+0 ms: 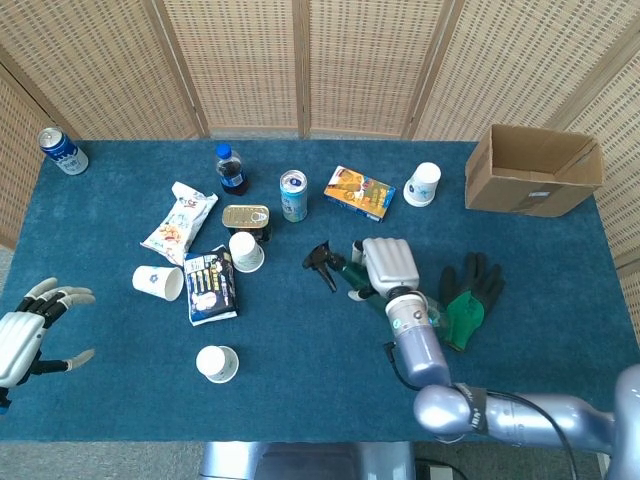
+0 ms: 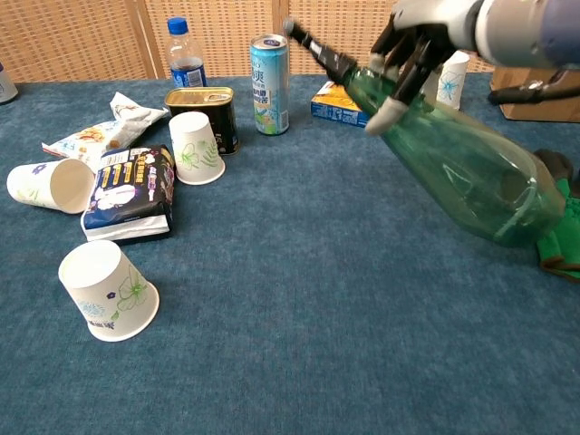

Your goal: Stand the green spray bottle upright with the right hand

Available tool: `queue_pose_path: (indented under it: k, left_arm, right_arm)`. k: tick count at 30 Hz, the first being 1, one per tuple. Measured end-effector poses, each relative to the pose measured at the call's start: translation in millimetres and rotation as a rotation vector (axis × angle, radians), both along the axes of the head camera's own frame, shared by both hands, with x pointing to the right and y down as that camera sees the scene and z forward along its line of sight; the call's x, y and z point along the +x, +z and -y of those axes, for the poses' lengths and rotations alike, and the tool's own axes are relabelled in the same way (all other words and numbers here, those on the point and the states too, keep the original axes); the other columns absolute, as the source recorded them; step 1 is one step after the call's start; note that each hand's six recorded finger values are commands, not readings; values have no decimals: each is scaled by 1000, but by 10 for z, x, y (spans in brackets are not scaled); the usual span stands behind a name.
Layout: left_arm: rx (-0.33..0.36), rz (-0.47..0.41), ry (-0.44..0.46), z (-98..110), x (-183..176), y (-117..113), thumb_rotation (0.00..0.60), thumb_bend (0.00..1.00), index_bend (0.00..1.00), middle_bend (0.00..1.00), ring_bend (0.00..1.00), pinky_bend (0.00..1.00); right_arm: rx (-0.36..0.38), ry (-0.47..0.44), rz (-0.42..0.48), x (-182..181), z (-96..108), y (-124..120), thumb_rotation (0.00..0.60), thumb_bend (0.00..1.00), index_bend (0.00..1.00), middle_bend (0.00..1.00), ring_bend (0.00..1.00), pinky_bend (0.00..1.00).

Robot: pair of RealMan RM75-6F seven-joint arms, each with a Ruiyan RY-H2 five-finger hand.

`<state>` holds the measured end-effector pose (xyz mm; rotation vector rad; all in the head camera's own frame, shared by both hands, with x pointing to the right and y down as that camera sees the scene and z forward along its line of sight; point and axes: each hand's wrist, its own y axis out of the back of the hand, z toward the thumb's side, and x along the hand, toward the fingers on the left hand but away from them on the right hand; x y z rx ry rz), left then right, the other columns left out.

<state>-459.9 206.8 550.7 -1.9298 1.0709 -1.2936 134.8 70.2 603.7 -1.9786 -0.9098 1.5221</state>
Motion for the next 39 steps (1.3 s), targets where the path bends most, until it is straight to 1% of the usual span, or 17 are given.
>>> queue_pose_path:
  k: [6, 10, 13, 19, 24, 27, 31, 39]
  left_arm:
    - [-3, -7, 0, -21, 39, -1, 592, 182, 276, 268, 221, 95]
    - [1, -1, 3, -16, 51, -25, 593, 182, 276, 268, 221, 93]
    - [6, 5, 4, -10, 52, -49, 593, 182, 276, 268, 221, 92]
    - [5, 14, 3, -16, 58, -88, 595, 183, 276, 268, 221, 90]
    - [-1, 23, 0, -35, 57, -103, 593, 182, 276, 267, 221, 87]
    - [-2, 27, -2, -41, 61, -117, 594, 182, 276, 267, 221, 85]
    - [1, 31, 1, -39, 89, -143, 596, 183, 276, 267, 221, 85]
    - [3, 44, -6, -36, 92, -184, 596, 182, 276, 267, 221, 83]
  right_arm:
    - [18, 117, 184, 135, 91, -185, 600, 158, 588, 550, 448, 503]
    - [36, 195, 334, 209, 138, -299, 600, 156, 589, 551, 448, 503]
    - [63, 227, 431, 253, 166, -382, 600, 152, 588, 549, 448, 503]
    - [75, 290, 593, 320, 166, -429, 600, 142, 587, 547, 448, 503]
    - [104, 328, 687, 375, 177, -404, 600, 133, 588, 546, 448, 501]
    - [117, 357, 732, 414, 155, -327, 600, 126, 586, 546, 448, 496]
    - [121, 394, 772, 459, 110, -143, 600, 110, 585, 546, 448, 495]
    - [165, 377, 830, 416, 52, 120, 600, 103, 585, 545, 448, 492]
